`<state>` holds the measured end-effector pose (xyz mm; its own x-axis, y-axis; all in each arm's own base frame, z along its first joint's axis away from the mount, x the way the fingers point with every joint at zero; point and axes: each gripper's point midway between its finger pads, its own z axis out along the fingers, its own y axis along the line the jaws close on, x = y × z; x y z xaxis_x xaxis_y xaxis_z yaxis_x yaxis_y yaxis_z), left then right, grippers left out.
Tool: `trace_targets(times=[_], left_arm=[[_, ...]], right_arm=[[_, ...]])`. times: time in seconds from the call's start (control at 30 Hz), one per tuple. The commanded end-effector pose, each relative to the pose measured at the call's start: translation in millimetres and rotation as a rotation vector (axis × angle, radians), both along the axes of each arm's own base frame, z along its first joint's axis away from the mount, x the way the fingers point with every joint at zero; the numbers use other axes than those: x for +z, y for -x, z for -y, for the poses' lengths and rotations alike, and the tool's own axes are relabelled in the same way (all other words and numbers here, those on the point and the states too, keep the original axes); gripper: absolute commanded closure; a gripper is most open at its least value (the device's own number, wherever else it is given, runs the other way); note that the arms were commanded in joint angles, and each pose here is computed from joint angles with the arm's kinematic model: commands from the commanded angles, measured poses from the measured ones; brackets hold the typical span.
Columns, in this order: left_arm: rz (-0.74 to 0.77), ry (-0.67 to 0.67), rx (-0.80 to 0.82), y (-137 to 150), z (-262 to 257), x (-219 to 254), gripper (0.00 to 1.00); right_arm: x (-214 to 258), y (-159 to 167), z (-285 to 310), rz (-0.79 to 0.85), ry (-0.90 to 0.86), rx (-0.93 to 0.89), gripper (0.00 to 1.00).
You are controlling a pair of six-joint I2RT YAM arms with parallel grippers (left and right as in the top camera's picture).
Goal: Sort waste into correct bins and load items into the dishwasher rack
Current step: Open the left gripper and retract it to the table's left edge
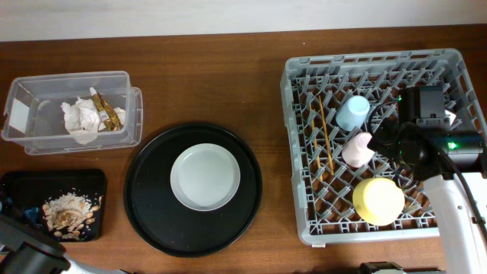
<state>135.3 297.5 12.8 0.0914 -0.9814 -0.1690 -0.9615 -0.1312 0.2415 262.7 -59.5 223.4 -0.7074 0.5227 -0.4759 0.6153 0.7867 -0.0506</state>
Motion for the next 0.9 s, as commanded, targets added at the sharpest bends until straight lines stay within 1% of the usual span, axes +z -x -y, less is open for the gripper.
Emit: trace_targets(times=[0.0, 0.07, 0.17, 0.2, 0.3, 0.43, 0.6, 0.67, 0.7, 0.73, 0.8, 0.87], left_arm=[[-0.041, -0.01, 0.003, 8, -1, -2, 0.83], [-0.041, -0.01, 0.003, 8, -1, -2, 0.81], [-0.041, -0.01, 0.003, 8, -1, -2, 0.6], [-0.041, -0.009, 0.003, 8, -1, -1, 0.57], [-0.044, -0.005, 0.002, 7, -3, 4, 0.55], [-0.046, 0.005, 0.003, 3, -7, 22, 0.55], [0.025, 0.013, 0.005, -17, -19, 66, 0.51], [0.098, 0.028, 0.005, -32, -21, 88, 0.48], [0.148, 0.042, 0.005, -42, -20, 97, 0.15], [0.208, 0.065, 0.003, -52, -17, 105, 0.01], [0.347, 0.135, -0.001, -77, -6, 117, 0.01], [0.523, 0.256, -0.002, -106, 15, 131, 0.01]], right_arm=[[5, 1, 5, 0.016, 0.016, -0.019, 0.02], [5, 1, 5, 0.016, 0.016, -0.019, 0.02], [5, 1, 5, 0.016, 0.016, -0.019, 0.01], [5, 1, 5, 0.016, 0.016, -0.019, 0.02], [5, 1, 5, 0.016, 0.016, -0.019, 0.02], [5, 1, 5, 0.016, 0.016, -0.019, 0.02], [5, 1, 5, 0.016, 0.016, -0.02, 0.01], [5, 1, 5, 0.016, 0.016, -0.02, 0.02], [5, 1, 5, 0.016, 0.016, -0.019, 0.02], [5, 1, 5, 0.016, 0.016, -0.019, 0.02], [5, 1, 5, 0.016, 0.016, -0.019, 0.01], [5, 1, 5, 0.016, 0.016, -0.019, 0.01]])
